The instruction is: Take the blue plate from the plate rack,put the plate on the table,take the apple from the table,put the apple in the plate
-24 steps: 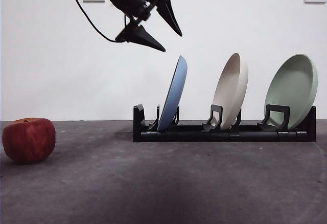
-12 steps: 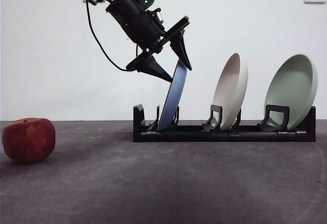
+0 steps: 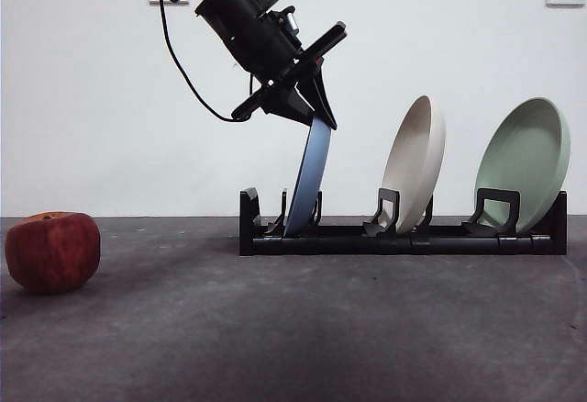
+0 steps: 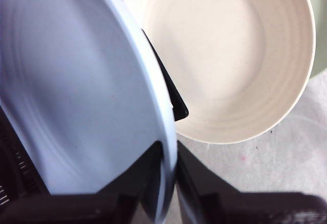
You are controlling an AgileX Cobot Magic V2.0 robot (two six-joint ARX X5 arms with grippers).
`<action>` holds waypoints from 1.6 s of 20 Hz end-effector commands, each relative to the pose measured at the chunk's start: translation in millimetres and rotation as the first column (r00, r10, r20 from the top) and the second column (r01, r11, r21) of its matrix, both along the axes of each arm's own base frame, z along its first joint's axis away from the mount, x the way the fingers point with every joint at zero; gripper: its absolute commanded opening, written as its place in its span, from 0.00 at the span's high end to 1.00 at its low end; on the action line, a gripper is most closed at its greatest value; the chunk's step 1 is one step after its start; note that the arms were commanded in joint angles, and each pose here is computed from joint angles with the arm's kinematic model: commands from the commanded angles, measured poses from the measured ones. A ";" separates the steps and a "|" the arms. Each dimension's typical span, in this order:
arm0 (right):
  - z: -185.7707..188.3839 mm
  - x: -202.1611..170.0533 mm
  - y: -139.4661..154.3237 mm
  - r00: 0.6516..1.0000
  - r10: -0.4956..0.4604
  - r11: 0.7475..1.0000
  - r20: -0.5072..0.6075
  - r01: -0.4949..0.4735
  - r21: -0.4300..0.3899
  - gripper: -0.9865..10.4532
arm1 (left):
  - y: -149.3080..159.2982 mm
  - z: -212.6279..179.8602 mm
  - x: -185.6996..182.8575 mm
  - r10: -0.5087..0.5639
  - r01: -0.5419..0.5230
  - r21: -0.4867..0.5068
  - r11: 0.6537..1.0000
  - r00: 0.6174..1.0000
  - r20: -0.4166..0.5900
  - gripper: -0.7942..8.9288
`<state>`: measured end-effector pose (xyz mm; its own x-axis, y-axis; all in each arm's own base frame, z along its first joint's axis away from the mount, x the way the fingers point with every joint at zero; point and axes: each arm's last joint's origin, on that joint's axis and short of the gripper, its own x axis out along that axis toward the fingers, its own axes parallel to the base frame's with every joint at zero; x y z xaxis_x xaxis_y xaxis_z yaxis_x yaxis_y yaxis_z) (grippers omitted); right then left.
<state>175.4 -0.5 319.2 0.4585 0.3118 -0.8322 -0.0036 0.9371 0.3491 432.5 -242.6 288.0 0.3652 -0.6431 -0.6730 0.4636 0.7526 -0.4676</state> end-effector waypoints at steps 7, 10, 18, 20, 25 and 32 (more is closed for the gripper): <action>0.2 0.4 0.3 1.000 0.010 1.000 0.005 -0.010 -0.001 0.91 | 3.7 -7.8 2.9 0.002 -0.002 0.007 1.000 1.000 -0.028 0.93; 0.2 0.5 0.3 1.000 0.011 1.000 0.006 -0.011 -0.001 0.91 | 11.7 6.3 -0.9 0.004 -0.004 0.001 1.000 1.000 -0.010 0.93; 0.3 0.7 0.3 1.000 0.011 1.000 0.008 -0.011 -0.001 0.91 | 37.3 82.7 -33.2 -0.014 0.025 -0.092 0.995 0.992 0.125 0.93; 0.2 0.5 0.3 1.000 0.011 1.000 0.006 -0.011 -0.001 0.91 | 43.6 100.2 -46.6 -0.032 0.046 -0.084 0.995 0.986 0.162 0.93; 0.0 0.2 0.3 1.000 0.011 1.000 0.002 -0.011 -0.001 0.91 | 62.3 137.5 -84.3 -0.107 0.107 0.013 0.994 0.957 0.269 0.93; 0.1 0.1 4.0 1.000 0.031 1.000 0.002 -0.031 0.001 0.91 | 81.6 166.5 -138.1 -0.168 0.122 0.173 0.977 0.944 0.283 0.93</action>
